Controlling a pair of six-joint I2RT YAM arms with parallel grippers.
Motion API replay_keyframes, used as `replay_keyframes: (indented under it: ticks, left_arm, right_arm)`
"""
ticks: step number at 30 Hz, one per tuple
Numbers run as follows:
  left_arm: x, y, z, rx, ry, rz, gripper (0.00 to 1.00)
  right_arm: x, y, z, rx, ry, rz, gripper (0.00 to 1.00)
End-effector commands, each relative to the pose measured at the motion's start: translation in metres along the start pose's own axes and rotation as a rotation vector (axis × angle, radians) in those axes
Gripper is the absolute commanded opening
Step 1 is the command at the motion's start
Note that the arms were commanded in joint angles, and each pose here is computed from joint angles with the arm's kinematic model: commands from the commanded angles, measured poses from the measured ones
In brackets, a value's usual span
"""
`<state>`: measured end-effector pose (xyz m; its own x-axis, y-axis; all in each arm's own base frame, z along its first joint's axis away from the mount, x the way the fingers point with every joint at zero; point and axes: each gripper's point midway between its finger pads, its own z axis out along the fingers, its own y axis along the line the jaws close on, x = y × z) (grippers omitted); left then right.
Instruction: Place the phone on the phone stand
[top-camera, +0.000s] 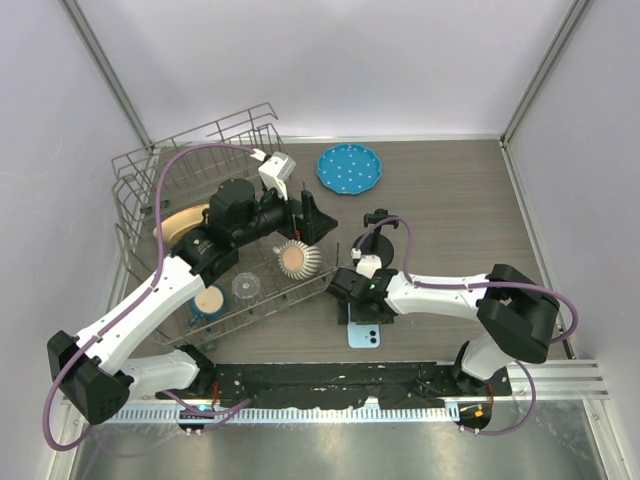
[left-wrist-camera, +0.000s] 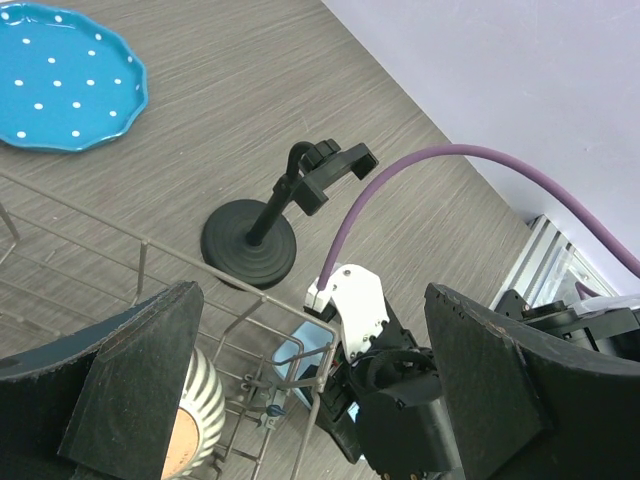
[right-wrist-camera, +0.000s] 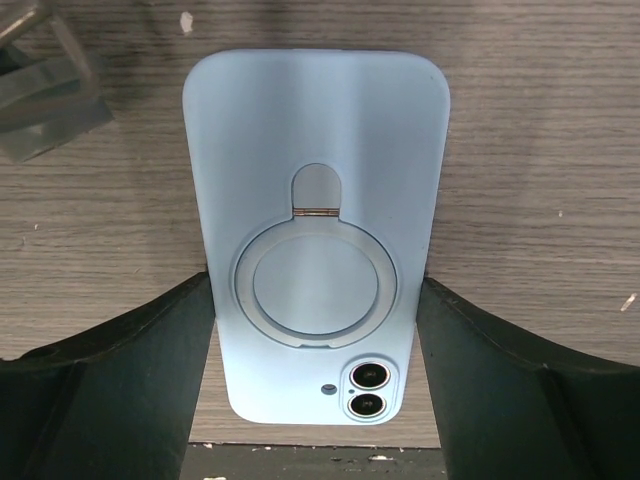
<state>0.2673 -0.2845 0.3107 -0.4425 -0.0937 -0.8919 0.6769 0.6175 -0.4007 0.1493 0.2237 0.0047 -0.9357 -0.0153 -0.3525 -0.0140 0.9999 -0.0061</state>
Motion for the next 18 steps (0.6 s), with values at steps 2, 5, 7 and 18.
replay_keyframes:
  ticks: [2, 5, 7, 18]
  left_arm:
    - [-0.012, -0.005, -0.003, 0.01, -0.036, 0.019, 0.98]
    - [-0.011, -0.005, -0.002, 0.008, -0.032, 0.018, 0.98]
    - [-0.011, -0.004, -0.002, 0.005, -0.033, 0.019, 0.98]
    - [-0.01, -0.005, -0.001, 0.011, -0.03, 0.014, 0.98]
  right_arm:
    - [0.017, -0.002, 0.014, -0.009, -0.002, -0.064, 0.01]
    - [-0.003, 0.006, -0.003, -0.084, -0.098, 0.001, 0.01]
    - [-0.012, 0.011, -0.013, -0.134, -0.143, 0.038, 0.01]
    - [-0.055, 0.008, -0.065, -0.417, -0.33, 0.326, 0.01]
